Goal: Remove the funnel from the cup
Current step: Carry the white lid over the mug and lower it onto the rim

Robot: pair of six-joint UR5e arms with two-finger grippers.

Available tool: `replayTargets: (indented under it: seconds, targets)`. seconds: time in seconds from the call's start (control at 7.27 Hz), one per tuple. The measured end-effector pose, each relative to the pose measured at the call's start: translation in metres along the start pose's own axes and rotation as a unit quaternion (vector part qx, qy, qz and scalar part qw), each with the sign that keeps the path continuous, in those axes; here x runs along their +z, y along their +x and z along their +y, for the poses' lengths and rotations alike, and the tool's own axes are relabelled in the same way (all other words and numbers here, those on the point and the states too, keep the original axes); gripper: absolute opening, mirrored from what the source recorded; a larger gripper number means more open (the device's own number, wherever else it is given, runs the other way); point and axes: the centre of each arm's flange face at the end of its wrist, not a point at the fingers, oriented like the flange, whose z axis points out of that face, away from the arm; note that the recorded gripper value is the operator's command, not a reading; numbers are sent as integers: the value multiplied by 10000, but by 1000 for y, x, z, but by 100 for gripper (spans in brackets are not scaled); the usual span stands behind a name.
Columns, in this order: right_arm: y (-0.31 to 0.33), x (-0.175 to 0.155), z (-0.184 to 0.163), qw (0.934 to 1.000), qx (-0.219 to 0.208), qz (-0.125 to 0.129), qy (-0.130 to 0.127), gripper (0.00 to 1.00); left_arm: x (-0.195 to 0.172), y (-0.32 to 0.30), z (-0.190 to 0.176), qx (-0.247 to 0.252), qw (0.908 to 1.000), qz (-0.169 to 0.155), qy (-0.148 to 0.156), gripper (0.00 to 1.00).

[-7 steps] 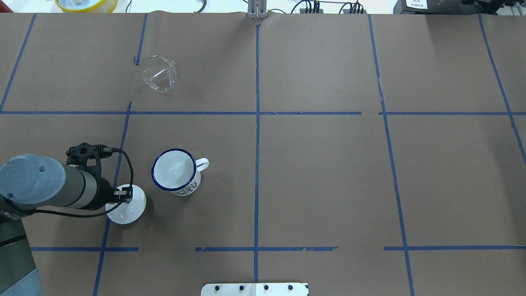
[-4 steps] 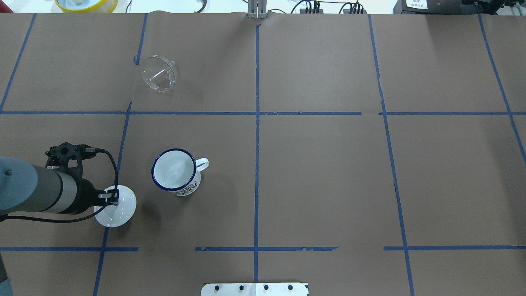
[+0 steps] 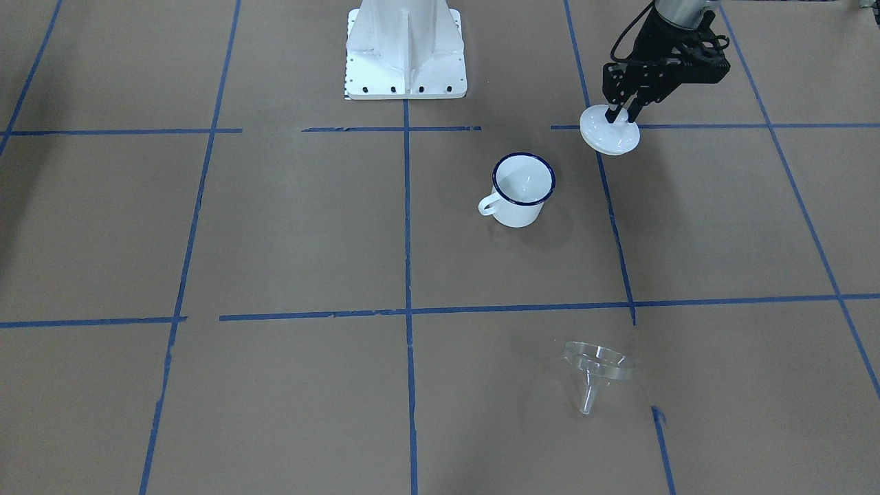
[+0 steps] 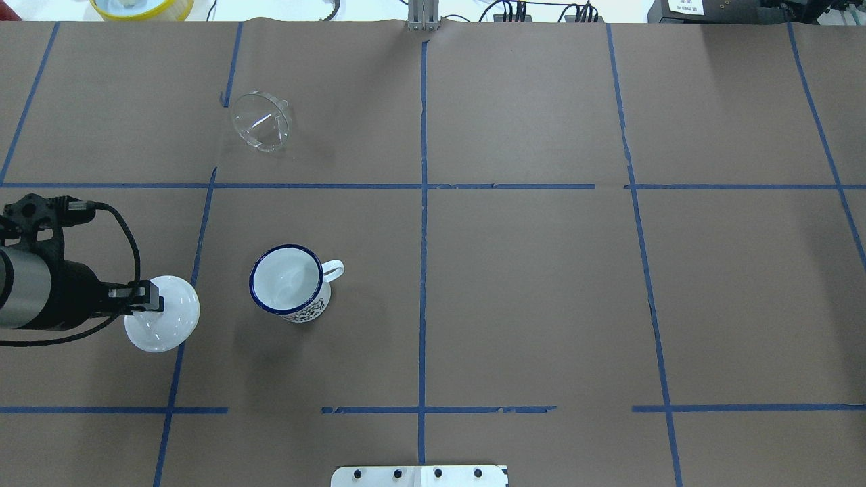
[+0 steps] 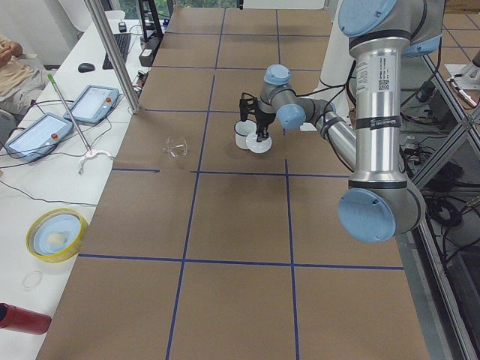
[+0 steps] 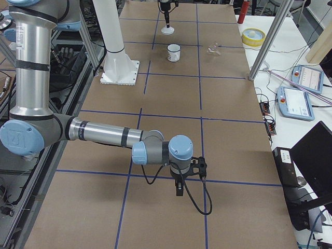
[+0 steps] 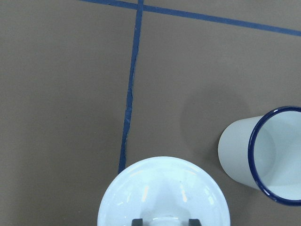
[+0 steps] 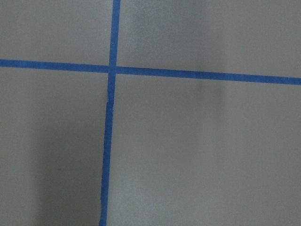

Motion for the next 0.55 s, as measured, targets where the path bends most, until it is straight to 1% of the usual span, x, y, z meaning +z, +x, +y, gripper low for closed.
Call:
replayTargets:
  seconds: [0.28,0.55]
  targets:
    - [0,0,0,10000,0,0,0,100,-4,73,-25,-111,9998,-176,-46,0]
    - [0,0,0,10000,0,0,0,100,13,138,-48,-195,9989,-412,-145,0]
